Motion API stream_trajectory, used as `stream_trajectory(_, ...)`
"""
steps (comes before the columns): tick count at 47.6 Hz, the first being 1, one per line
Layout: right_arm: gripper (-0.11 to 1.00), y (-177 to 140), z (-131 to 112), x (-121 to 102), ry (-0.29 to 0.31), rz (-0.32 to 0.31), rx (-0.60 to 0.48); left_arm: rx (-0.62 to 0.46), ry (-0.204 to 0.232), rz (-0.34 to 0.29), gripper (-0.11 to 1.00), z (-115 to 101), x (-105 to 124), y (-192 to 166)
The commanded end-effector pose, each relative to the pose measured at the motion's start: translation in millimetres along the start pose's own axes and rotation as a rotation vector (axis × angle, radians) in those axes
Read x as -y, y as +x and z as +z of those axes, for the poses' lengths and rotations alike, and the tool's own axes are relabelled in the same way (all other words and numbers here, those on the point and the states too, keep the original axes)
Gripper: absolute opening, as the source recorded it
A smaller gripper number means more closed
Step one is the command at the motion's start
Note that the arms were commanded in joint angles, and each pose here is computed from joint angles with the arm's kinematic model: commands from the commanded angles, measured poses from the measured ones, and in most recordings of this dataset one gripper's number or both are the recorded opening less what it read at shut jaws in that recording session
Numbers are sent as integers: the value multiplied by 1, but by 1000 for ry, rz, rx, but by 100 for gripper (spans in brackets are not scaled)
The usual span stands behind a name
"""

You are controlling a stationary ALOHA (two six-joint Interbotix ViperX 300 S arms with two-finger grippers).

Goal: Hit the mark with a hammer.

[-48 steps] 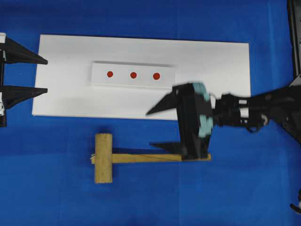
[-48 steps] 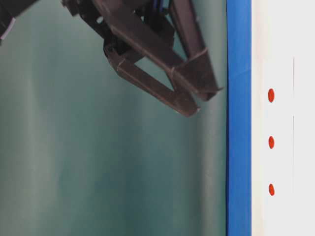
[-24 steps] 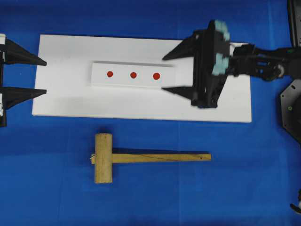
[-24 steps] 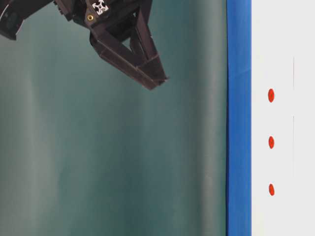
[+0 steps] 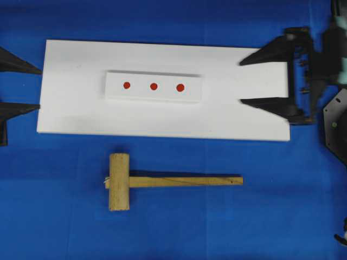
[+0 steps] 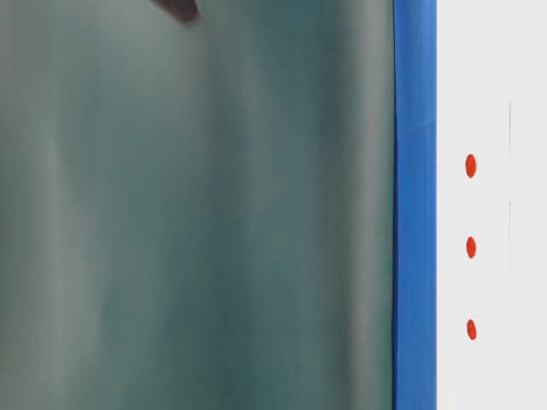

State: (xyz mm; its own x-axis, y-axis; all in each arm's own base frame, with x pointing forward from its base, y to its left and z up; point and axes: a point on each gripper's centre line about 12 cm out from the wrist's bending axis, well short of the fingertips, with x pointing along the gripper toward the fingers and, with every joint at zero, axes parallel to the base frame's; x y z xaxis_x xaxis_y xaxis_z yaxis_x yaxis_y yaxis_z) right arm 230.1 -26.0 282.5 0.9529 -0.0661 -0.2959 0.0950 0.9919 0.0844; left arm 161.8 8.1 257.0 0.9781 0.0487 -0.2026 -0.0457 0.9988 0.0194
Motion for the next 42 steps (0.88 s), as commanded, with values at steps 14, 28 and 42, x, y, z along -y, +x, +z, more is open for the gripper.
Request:
stream_trajectory(14,86,-50,-50,-2,39,15,80,22,47,-42,80,-11,7,-14)
stream_trajectory(28,86,-54,-84,4,80,-19,78,19,48,-54,79,-24,8,-17)
stream_trajectory(42,86,-51,-87,6,84,-35,72,5,48,-54,79,-31,8,-16)
